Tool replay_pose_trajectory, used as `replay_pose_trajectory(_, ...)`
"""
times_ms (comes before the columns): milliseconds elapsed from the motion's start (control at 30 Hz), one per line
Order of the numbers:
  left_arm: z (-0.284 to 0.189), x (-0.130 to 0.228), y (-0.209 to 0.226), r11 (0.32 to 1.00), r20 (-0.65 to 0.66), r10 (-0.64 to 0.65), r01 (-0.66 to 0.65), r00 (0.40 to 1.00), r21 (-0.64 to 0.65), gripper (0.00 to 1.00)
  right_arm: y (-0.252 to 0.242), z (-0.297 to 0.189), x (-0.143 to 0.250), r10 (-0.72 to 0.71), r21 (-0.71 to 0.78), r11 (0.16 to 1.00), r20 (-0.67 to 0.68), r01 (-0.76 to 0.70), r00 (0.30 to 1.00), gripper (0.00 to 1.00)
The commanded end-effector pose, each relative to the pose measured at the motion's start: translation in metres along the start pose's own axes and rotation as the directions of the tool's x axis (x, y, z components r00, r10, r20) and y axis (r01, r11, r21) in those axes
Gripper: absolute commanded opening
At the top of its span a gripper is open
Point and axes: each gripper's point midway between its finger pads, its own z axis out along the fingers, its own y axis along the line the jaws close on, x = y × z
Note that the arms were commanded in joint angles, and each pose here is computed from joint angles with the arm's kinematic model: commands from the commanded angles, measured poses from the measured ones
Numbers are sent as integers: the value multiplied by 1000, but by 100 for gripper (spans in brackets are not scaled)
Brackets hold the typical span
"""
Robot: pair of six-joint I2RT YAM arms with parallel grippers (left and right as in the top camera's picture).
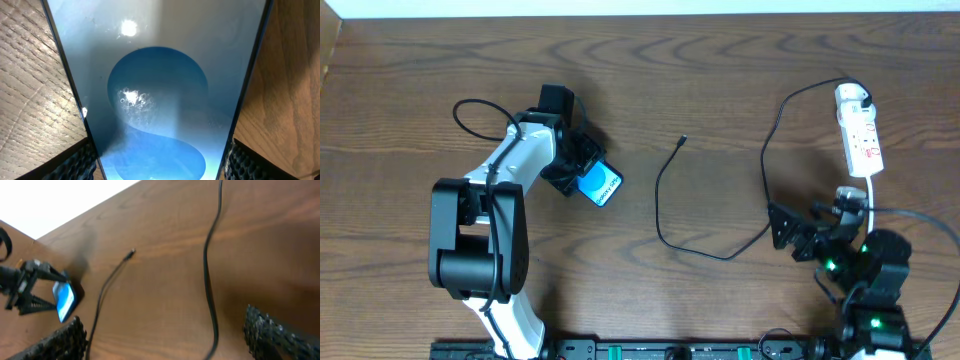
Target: Plug charger to phone and switch on socket
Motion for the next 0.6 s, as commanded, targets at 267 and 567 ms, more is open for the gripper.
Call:
replay_pose_trajectory(267, 29, -6, 28, 988, 1, 97, -96, 995, -117, 98, 37, 6, -72, -149, -58, 988, -164, 142, 975, 99)
replay_pose_trajectory(567, 37, -17, 34, 986, 60, 59, -49, 996, -158, 98, 47, 32, -87, -165, -119, 984, -329, 132, 930, 99)
